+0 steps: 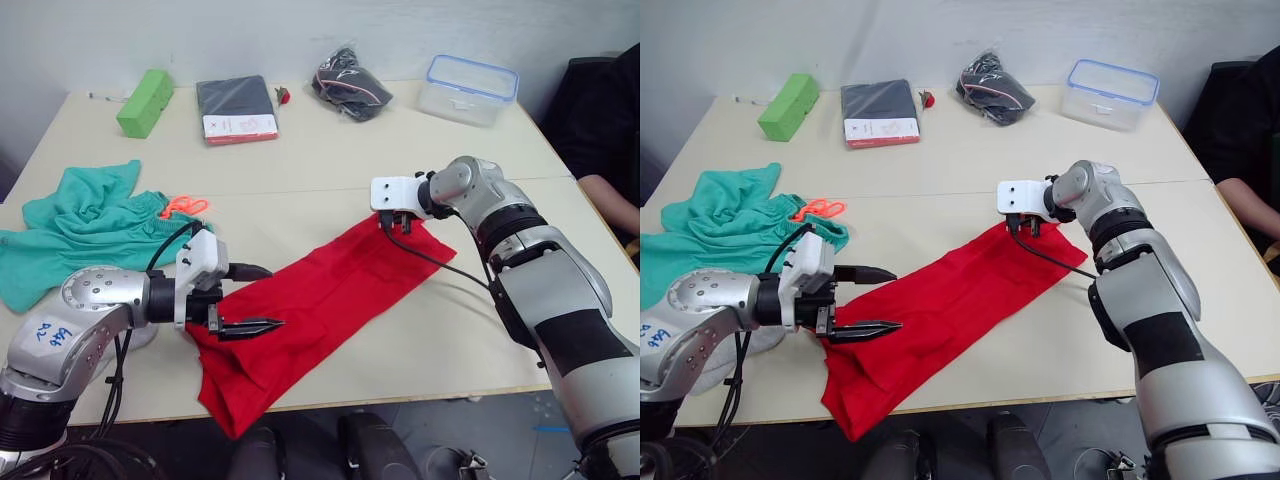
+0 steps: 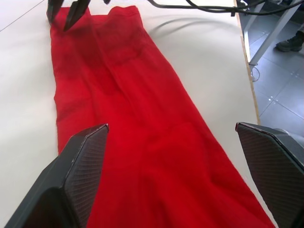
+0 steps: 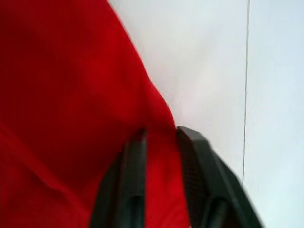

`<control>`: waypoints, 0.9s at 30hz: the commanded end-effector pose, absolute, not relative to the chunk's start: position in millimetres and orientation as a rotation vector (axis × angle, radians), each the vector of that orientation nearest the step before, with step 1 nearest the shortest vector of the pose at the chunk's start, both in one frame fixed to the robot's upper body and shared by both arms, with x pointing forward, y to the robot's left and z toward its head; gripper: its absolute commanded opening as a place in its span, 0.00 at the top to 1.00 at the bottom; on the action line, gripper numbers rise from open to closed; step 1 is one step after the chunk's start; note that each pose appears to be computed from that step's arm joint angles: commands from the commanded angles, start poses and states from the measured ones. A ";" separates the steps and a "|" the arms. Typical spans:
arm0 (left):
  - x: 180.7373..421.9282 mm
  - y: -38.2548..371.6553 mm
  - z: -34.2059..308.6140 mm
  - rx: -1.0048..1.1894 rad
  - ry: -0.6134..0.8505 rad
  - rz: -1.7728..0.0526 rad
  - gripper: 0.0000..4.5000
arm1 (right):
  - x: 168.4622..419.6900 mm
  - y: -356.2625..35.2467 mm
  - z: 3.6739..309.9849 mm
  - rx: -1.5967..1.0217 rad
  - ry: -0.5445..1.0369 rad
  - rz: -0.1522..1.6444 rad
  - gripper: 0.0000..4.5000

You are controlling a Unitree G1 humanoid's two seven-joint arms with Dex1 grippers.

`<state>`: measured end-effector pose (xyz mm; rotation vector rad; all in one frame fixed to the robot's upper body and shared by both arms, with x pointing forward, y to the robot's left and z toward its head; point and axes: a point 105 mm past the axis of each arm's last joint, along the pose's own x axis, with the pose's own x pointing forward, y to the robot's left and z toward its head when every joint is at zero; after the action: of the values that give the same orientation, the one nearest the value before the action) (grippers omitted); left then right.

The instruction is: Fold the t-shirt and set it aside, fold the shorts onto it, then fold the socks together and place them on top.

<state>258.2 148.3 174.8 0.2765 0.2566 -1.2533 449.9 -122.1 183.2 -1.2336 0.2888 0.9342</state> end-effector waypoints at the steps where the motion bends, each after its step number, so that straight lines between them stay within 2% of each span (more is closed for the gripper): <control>1: 261.1 159.7 178.2 0.291 0.297 -1.277 0.00 | 446.6 -128.3 222.0 -1.192 0.141 0.938 0.41; 6: 273.0 177.4 175.8 0.314 0.379 -1.277 0.00 | 429.3 -160.7 235.8 -1.197 0.068 0.982 0.04; 7: 275.3 181.0 175.0 0.312 0.401 -1.277 0.00 | 425.2 -167.5 236.4 -1.203 0.061 0.987 0.01; 10: 284.7 190.3 172.3 0.286 0.465 -1.273 0.00 | 403.3 -195.0 226.7 -1.247 0.074 1.031 0.01; 14: 298.5 200.6 158.0 0.247 0.573 -1.240 0.00 | 367.6 -228.8 195.5 -1.389 0.149 1.091 0.01; 17: 302.5 207.0 144.7 0.261 0.639 -1.224 0.00 | 350.3 -235.3 179.1 -1.404 0.170 1.112 0.01; 20: 306.8 208.0 134.6 0.245 0.684 -1.216 0.00 | 343.6 -235.3 164.7 -1.409 0.177 1.114 0.01; 27: 312.5 208.4 114.5 0.211 0.765 -1.208 0.00 | 352.2 -219.8 153.9 -1.364 0.141 1.079 0.01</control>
<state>311.7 203.8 125.7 0.2029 0.7155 -1.2331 349.4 -227.6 148.8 -1.3656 0.1864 1.0953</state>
